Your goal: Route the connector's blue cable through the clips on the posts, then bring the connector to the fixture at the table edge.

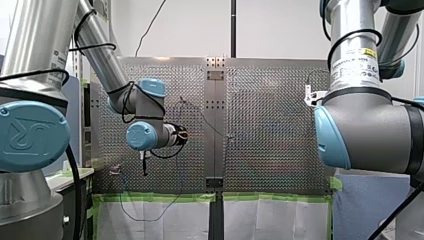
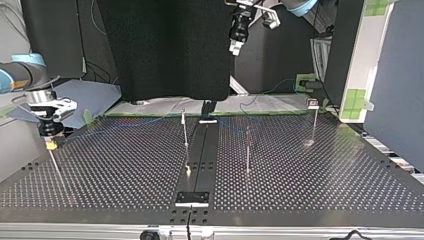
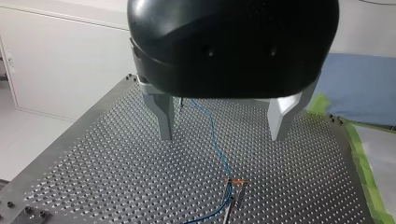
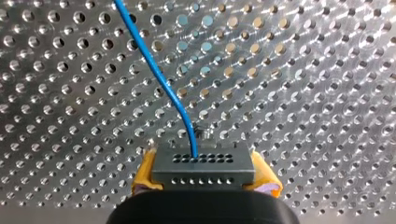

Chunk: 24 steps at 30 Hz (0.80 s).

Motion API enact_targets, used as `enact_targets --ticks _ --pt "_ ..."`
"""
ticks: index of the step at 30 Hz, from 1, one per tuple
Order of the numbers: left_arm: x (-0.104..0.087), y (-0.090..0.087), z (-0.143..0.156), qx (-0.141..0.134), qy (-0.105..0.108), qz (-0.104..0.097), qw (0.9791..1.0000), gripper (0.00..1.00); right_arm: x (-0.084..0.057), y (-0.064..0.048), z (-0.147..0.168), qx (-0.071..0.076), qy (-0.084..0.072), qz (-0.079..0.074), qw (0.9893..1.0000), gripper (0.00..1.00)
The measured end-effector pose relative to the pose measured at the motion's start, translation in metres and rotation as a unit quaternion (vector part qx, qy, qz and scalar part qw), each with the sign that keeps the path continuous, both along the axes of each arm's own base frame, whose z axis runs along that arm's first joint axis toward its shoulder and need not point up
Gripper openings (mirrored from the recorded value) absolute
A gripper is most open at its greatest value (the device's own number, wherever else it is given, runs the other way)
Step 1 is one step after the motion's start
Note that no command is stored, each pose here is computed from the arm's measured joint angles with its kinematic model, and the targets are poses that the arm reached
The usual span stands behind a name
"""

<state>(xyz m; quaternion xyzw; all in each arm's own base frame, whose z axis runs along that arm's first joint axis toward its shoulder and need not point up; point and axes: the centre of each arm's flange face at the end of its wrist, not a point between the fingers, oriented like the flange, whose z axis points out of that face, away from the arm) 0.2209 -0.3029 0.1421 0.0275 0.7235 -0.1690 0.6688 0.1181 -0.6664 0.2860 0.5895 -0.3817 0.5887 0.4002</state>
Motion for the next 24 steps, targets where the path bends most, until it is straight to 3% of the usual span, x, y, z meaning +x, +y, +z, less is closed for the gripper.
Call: enact_targets --ticks 3,5,6,8,9,11,12,14,15,17,18,20,24 --pt "0.0 -0.0001 0.0 0.0 0.0 0.0 1.0 1.0 0.0005 0.0001 -0.0003 -0.001 0.0 -0.002 1.0 0.05" --pt "0.0 0.0001 0.0 0.0 0.0 0.0 1.0 1.0 0.001 -0.0001 -0.0006 -0.001 0.001 -0.002 1.0 0.18" --pt "0.0001 0.0001 0.0 0.0 0.0 0.0 1.0 1.0 0.0013 -0.0001 -0.0007 -0.001 0.001 -0.002 1.0 0.18" --pt "0.0001 0.0001 0.0 0.0 0.0 0.0 1.0 1.0 0.0018 -0.0002 -0.0008 -0.001 0.002 -0.001 1.0 0.33" --pt "0.0001 0.0001 0.0 0.0 0.0 0.001 1.0 1.0 0.0021 -0.0002 -0.0008 -0.001 0.002 -0.001 1.0 0.33" --pt "0.0002 0.0001 0.0 0.0 0.0 0.001 1.0 1.0 0.0027 -0.0002 -0.0009 -0.001 0.002 -0.001 1.0 0.49" --pt "0.0001 0.0001 0.0 0.0 0.0 0.0 1.0 1.0 0.003 -0.0001 -0.001 -0.001 0.002 -0.001 1.0 0.49" --pt "0.0001 0.0 0.0 0.0 0.0 0.0 1.0 1.0 0.004 0.0 -0.0013 -0.001 0.002 -0.001 1.0 0.68" --pt "0.0001 0.0001 0.0001 0.0 0.0 0.0 1.0 1.0 0.0043 0.0 -0.0014 -0.001 0.003 -0.001 1.0 0.68" --pt "0.0002 0.0001 0.0 0.0 0.0 0.001 1.0 1.0 0.0048 0.0 -0.0015 -0.001 0.003 -0.003 1.0 0.82" --pt "0.0002 0.0001 0.0 0.0 0.0 0.0 1.0 1.0 0.005 0.0 -0.0015 -0.001 0.003 -0.003 1.0 0.82" --pt "0.0002 0.0001 0.0 0.0 0.0 0.0 1.0 1.0 0.0061 0.0 -0.001 -0.001 0.003 -0.004 1.0 0.95" --pt "0.0003 0.0001 0.0001 0.0 0.0 0.0 1.0 1.0 0.0071 0.0002 -0.0018 -0.001 0.002 -0.004 1.0 0.97"
